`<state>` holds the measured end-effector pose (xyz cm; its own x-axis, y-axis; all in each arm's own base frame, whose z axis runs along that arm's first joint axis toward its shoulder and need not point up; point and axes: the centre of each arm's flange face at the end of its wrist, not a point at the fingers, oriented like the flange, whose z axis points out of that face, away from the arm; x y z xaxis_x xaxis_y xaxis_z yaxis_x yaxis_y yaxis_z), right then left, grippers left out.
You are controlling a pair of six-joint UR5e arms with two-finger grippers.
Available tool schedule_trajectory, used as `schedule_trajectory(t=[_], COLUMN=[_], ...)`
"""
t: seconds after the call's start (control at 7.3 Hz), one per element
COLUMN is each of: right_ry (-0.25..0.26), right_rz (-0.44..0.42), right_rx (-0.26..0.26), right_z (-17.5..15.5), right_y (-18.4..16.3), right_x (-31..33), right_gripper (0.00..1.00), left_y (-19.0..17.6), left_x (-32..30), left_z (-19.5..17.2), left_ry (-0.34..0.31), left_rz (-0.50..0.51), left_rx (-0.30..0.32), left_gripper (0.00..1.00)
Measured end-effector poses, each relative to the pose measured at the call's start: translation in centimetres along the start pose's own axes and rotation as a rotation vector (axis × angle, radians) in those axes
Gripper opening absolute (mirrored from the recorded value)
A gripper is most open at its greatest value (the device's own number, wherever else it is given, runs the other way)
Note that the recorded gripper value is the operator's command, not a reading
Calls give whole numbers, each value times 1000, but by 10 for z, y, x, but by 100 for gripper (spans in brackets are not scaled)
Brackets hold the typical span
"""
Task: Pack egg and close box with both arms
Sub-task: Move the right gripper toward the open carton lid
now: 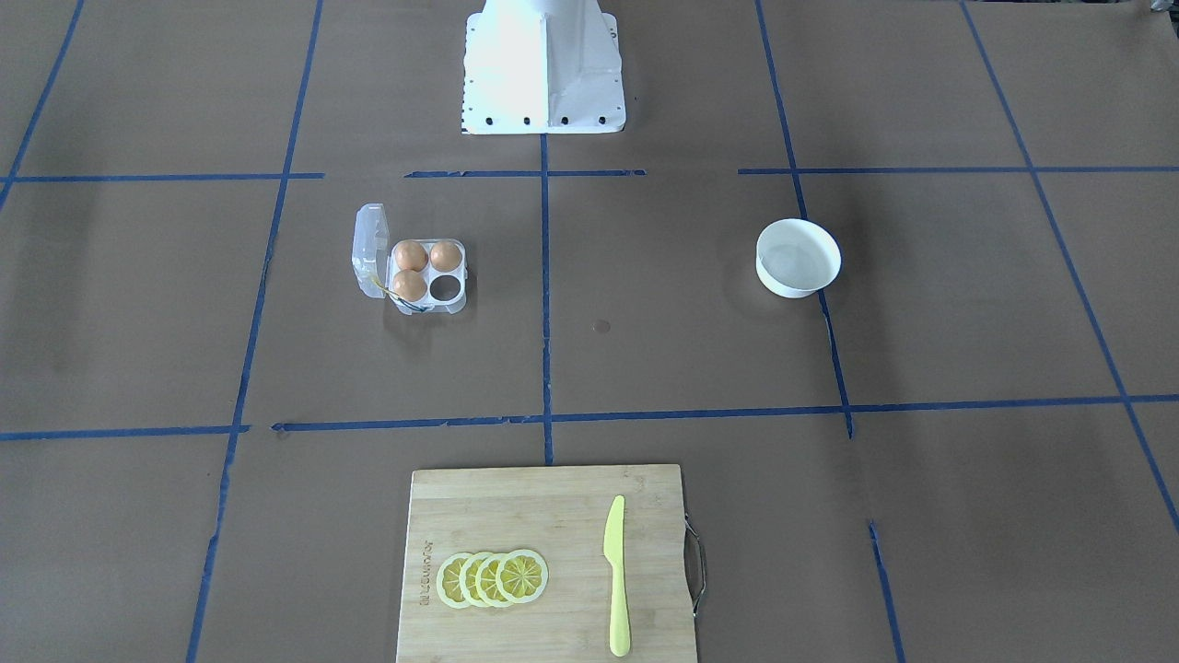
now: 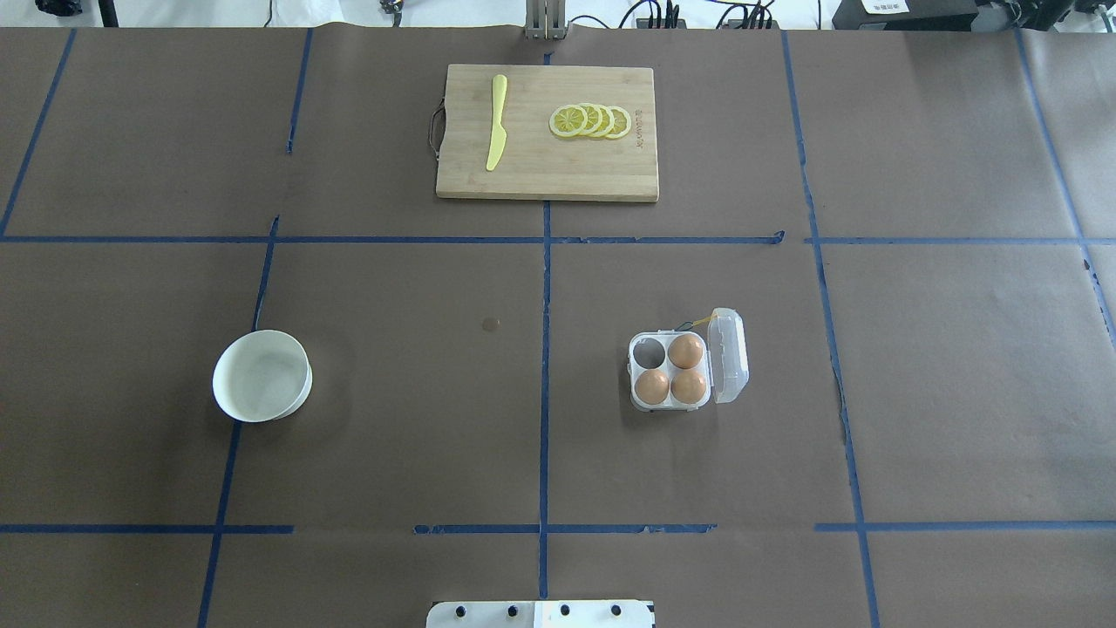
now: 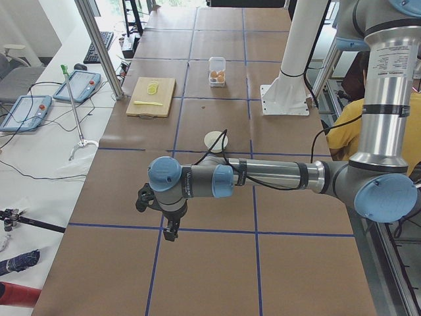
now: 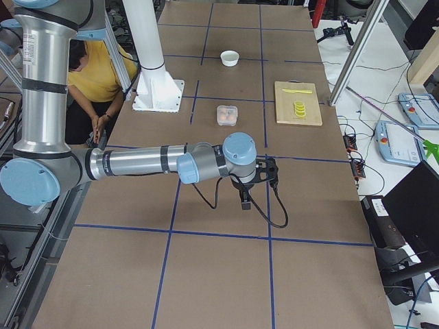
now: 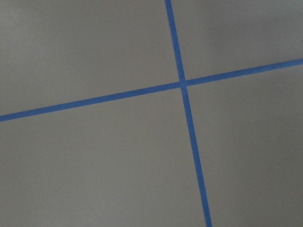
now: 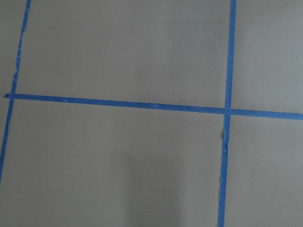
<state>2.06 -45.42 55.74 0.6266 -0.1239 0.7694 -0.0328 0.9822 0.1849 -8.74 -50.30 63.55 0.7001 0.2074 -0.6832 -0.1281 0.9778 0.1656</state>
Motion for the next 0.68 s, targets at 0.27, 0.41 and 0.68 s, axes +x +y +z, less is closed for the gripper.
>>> schedule_trajectory(t=[0.27, 0.41, 0.68], right_ry=[-27, -57, -151], right_rz=[20, 77, 221], right_rx=[-25, -30, -2], right_z=[24, 44, 90], right_y=[6, 11, 29], right_x=[-47, -77, -158], right_gripper=[34, 28, 16], left_y=[-15, -17, -20], left_x=[7, 9, 11], left_z=[-10, -12, -14], left_ry=[-4, -5, -5], left_rz=[19, 24, 31], left_rx=[18, 21, 26], left_gripper=[100, 100, 100])
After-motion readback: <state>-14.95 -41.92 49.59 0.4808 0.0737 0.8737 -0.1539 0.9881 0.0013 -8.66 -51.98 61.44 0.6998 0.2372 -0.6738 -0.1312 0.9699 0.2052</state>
